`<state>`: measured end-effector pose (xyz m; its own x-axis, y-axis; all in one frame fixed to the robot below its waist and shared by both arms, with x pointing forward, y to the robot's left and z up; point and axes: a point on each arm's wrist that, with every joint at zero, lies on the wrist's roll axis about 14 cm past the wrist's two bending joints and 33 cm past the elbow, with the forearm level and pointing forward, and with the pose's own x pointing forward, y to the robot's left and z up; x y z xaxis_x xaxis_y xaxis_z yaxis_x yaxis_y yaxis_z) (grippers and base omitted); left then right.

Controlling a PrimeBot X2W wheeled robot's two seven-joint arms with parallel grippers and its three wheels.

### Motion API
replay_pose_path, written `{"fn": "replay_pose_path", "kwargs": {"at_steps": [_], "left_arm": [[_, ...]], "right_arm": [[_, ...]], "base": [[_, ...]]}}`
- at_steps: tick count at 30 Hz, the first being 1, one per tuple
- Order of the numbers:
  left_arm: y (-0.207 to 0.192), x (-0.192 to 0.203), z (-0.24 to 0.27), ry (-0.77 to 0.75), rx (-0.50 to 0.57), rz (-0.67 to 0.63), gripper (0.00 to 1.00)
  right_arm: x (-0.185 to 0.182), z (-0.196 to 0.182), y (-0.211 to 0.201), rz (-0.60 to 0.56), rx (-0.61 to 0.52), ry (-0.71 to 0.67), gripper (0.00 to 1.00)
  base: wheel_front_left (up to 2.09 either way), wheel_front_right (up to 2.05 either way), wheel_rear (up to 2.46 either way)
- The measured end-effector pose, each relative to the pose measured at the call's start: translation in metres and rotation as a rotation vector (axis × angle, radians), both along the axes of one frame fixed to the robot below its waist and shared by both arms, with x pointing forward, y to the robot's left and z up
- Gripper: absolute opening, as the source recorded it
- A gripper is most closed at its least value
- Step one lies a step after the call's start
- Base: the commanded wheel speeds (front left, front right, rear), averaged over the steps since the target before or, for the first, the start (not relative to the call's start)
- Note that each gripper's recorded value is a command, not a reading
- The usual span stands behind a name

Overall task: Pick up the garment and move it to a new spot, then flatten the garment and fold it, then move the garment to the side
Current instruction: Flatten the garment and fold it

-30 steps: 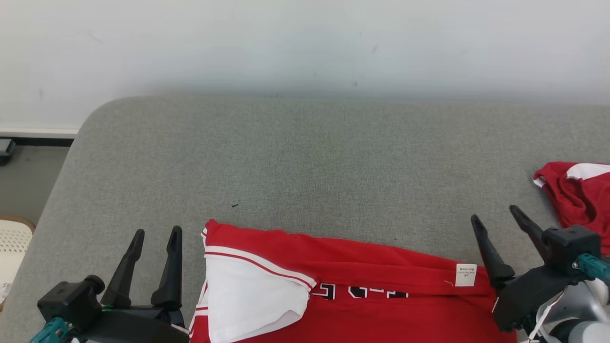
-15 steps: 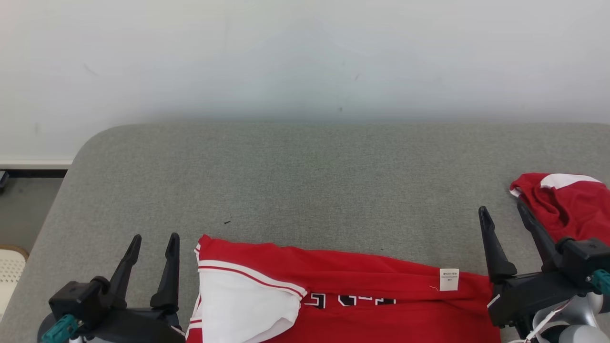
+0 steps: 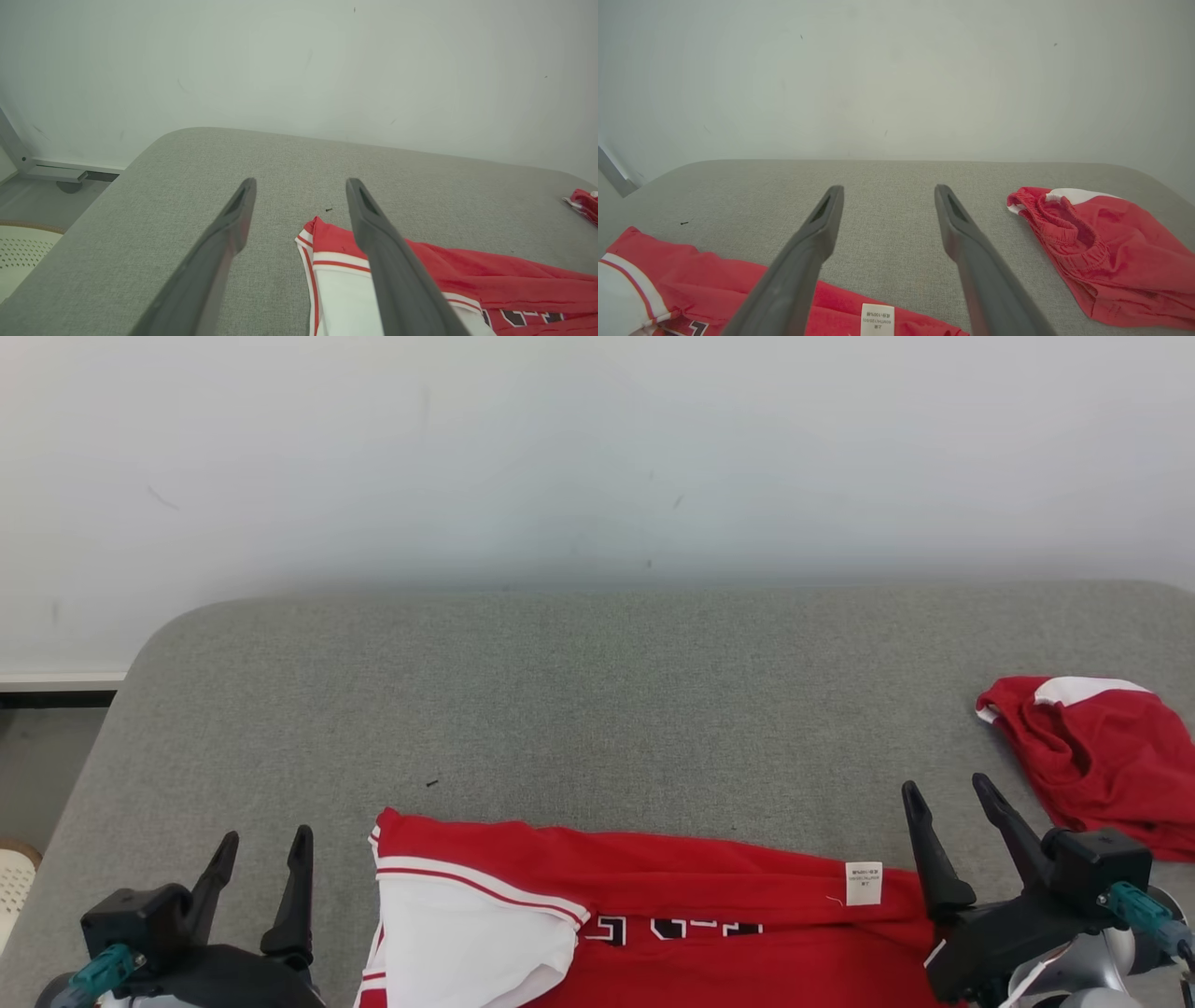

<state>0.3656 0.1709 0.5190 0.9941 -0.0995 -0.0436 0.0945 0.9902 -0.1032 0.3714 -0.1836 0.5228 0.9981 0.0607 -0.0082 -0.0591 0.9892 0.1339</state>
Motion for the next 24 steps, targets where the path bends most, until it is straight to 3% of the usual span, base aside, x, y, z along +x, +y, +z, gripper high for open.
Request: {"fn": "replay_pose_path", "kwargs": {"at_steps": [24], "left_arm": [[-0.01, 0.004, -0.008, 0.027, -0.002, -0.034, 1.0]], "right_arm": [[0.011, -0.002, -0.001, -0.001, -0.001, 0.032, 1.0]], "base": [[0.0, 0.0, 0.0]]}}
